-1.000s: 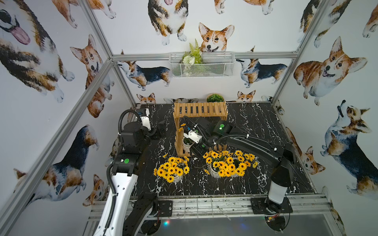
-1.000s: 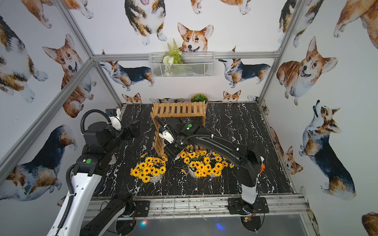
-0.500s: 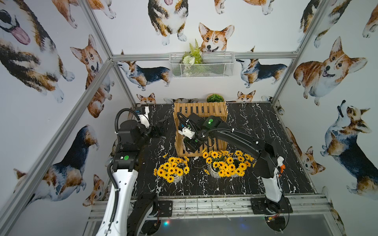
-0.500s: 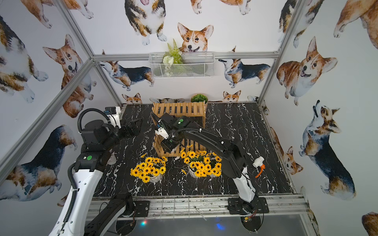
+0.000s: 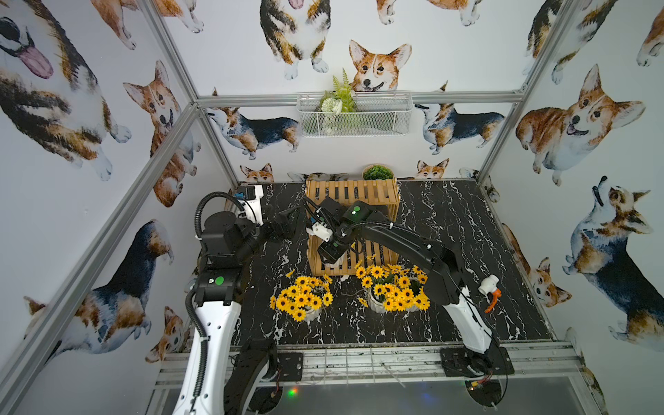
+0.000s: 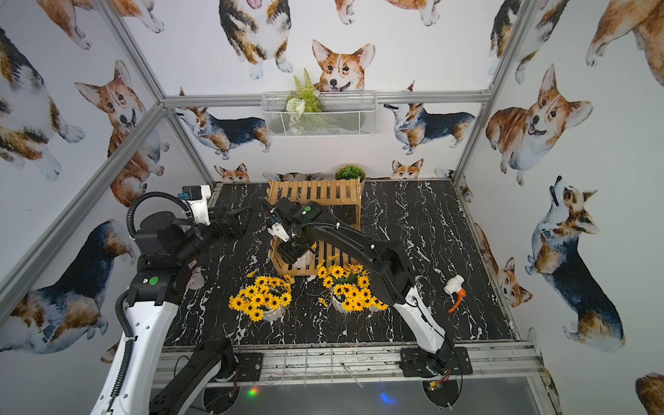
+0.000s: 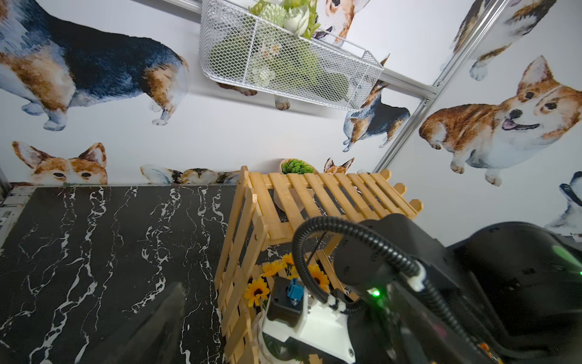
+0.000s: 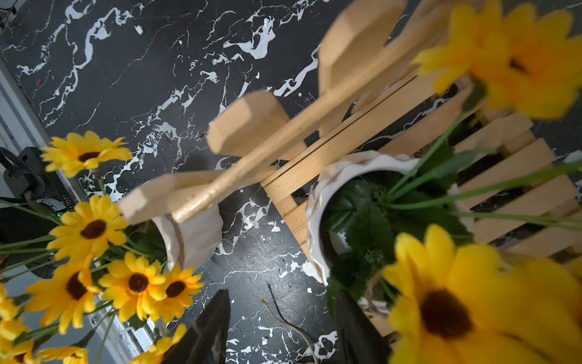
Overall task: Take the sunflower pots off the shelves
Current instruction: Pick up the sunflower pot from the shelf.
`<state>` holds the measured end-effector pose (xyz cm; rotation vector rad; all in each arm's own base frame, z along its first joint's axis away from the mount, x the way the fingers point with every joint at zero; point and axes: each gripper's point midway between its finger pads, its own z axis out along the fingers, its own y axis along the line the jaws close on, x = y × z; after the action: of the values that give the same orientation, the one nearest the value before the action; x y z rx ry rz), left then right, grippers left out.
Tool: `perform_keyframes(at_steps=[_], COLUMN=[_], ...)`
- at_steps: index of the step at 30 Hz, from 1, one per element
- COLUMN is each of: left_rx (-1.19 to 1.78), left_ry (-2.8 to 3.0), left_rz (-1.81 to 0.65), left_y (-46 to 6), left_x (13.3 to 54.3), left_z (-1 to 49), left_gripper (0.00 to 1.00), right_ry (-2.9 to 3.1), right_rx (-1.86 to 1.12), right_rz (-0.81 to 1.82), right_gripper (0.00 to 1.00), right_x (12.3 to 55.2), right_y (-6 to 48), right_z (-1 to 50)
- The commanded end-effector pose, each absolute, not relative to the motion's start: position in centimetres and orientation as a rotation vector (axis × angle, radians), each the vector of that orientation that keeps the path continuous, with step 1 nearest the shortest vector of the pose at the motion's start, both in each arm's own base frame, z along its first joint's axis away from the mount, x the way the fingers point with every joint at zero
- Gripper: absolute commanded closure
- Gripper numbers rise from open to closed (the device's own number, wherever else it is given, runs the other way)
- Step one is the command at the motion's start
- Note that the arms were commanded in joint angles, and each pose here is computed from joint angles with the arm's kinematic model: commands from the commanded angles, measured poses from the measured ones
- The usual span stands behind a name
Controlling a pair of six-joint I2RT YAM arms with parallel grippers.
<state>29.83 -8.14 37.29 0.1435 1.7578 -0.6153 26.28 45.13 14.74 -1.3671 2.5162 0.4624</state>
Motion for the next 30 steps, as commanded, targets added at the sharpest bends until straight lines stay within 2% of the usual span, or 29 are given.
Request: perform_keyframes(at_steps=[1,18,30], left_rx=[0.17,0.169,0.17], left_ry=[1.699,1.697,1.698], left_rz=[-0.626,-0.607,-0.597], left_y=[-8.4,-8.2,-8.1], left_x=[29.4,29.1,29.1], left_z=[39.1,39.0,39.0], left_gripper=[0.0,0.0,0.0], right_ry=[2.517,2.523,2.537], right_rx=[-1.389,-1.385,-1.399], right_rz=[0.406,0.316,0.292], right_gripper=[0.44,0.49,0.62], right_x=[26.7,28.6,28.7], right_y=[44.9,45.8,45.9], right_z=[14.1,11.5,10.1])
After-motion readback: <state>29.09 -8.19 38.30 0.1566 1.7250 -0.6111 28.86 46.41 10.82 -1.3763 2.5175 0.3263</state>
